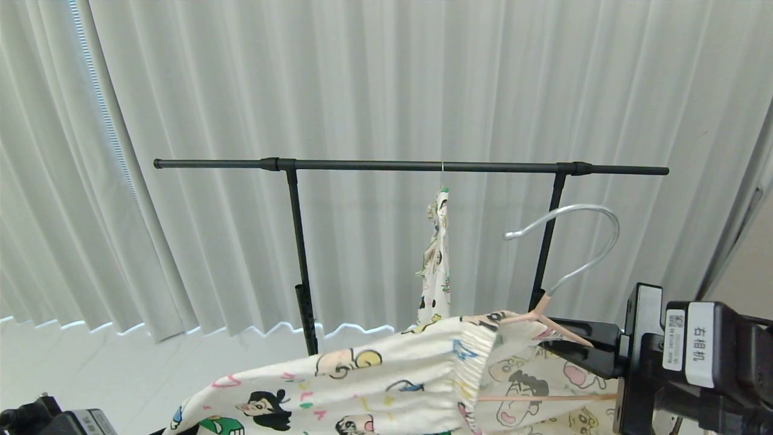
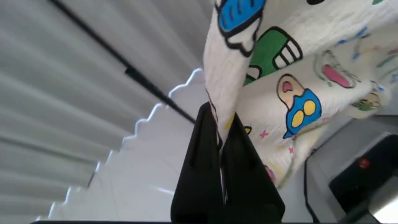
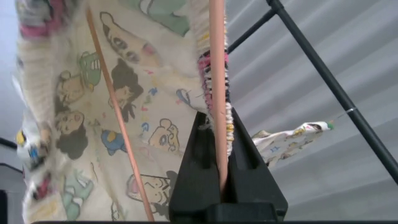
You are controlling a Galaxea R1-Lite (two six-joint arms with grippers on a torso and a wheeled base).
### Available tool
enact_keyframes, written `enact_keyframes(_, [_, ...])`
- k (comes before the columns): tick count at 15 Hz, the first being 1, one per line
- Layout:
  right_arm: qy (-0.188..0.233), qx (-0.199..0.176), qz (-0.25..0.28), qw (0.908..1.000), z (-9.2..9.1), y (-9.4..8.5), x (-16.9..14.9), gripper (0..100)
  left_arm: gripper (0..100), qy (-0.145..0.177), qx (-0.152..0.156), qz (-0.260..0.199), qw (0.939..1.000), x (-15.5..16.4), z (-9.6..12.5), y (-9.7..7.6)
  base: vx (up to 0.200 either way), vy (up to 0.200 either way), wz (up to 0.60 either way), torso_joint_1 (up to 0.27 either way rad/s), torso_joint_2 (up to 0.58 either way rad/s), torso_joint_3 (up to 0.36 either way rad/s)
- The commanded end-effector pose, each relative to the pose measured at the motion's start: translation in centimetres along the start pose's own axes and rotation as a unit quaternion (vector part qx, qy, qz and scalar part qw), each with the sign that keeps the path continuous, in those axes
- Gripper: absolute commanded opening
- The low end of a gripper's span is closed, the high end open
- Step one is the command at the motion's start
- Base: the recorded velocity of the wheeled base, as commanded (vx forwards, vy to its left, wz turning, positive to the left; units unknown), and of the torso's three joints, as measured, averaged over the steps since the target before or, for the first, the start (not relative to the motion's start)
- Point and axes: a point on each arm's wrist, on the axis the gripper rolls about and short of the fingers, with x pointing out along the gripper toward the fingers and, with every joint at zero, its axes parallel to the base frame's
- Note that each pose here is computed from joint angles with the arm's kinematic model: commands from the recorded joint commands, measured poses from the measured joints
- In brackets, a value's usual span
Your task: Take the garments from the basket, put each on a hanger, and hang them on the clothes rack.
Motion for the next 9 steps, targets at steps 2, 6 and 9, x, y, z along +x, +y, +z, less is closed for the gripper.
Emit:
enact_keyframes(2, [-0.003, 0.015, -0.010, 0.9998, 0.16, -0.32, -0.23, 0, 0, 0.039, -0.020, 0.053, 0.9976, 0.29, -0.77, 0.77, 0.000, 0.000, 0.00, 0.000, 0.00, 0.000])
enact_keyframes(6, [-0.004, 0.022, -0.011, 0.9997, 0.22, -0.36, -0.26, 0, 0, 0.040, 0.003, 0.052, 0.9978, 0.28, -0.73, 0.79, 0.000, 0.000, 0.00, 0.000, 0.00, 0.000])
enact_keyframes(9, [-0.003, 0.022, -0.014, 0.9997, 0.22, -0.39, -0.30, 0, 0, 0.032, 0.001, 0.053, 0.9981, 0.13, -0.52, 0.90, 0.000, 0.000, 0.00, 0.000, 0.00, 0.000])
